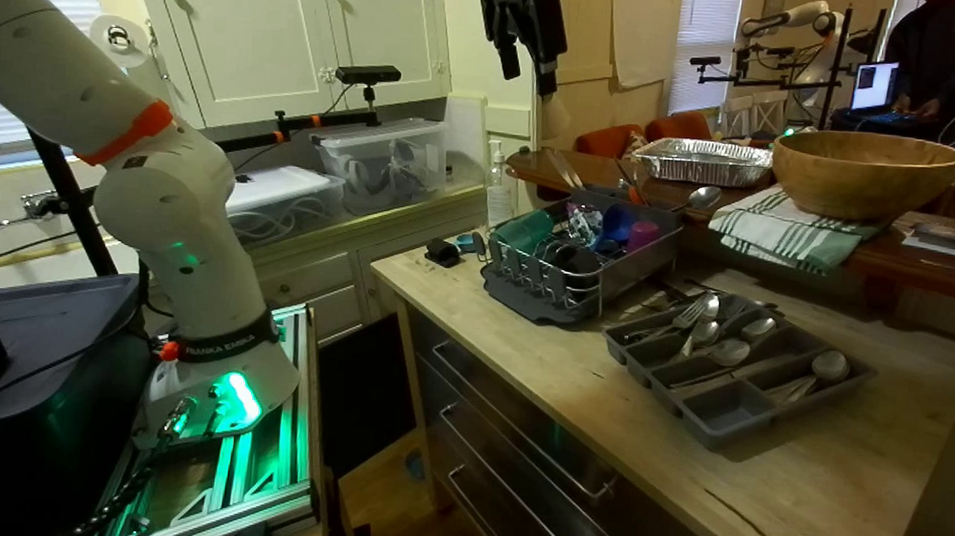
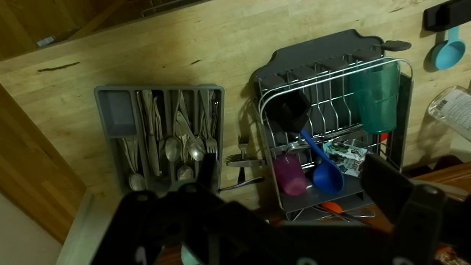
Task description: Put the green cup upside down then remove the sachet from the dish rack and put it on the right side of the counter.
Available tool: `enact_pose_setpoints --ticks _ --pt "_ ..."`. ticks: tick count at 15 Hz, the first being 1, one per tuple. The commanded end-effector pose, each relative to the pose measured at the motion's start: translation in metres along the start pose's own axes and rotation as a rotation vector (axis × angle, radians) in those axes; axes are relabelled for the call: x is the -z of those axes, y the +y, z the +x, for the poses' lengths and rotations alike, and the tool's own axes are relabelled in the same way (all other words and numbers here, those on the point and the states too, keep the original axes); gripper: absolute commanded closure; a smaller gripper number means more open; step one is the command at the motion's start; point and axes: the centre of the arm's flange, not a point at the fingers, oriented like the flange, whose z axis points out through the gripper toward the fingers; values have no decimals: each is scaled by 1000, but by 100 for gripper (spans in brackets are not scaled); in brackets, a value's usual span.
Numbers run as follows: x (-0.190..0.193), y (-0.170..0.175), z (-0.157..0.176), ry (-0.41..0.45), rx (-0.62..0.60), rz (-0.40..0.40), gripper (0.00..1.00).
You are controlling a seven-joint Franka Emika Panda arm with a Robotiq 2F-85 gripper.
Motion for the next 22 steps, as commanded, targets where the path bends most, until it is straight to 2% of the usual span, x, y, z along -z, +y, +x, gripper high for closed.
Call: enact_pose_setpoints --ticks 1,4,7,10,13,14,15,17,20,22 --pt "-26 -24 36 -1 127 42 0" --pt "-57 -61 61 -36 246 80 0" --pt "-95 -105 80 -91 287 114 0" --pt "-124 -145 93 -166 321 145 0" --pt "-154 -176 101 -267 408 158 0" --pt "-158 -183 101 -296 442 160 0" --pt "-151 -176 86 -237 398 136 0" --pt "-162 -187 90 -272 424 144 0" --pt "-163 -186 94 -275 431 146 0" --pt "-184 -197 101 -277 398 133 0"
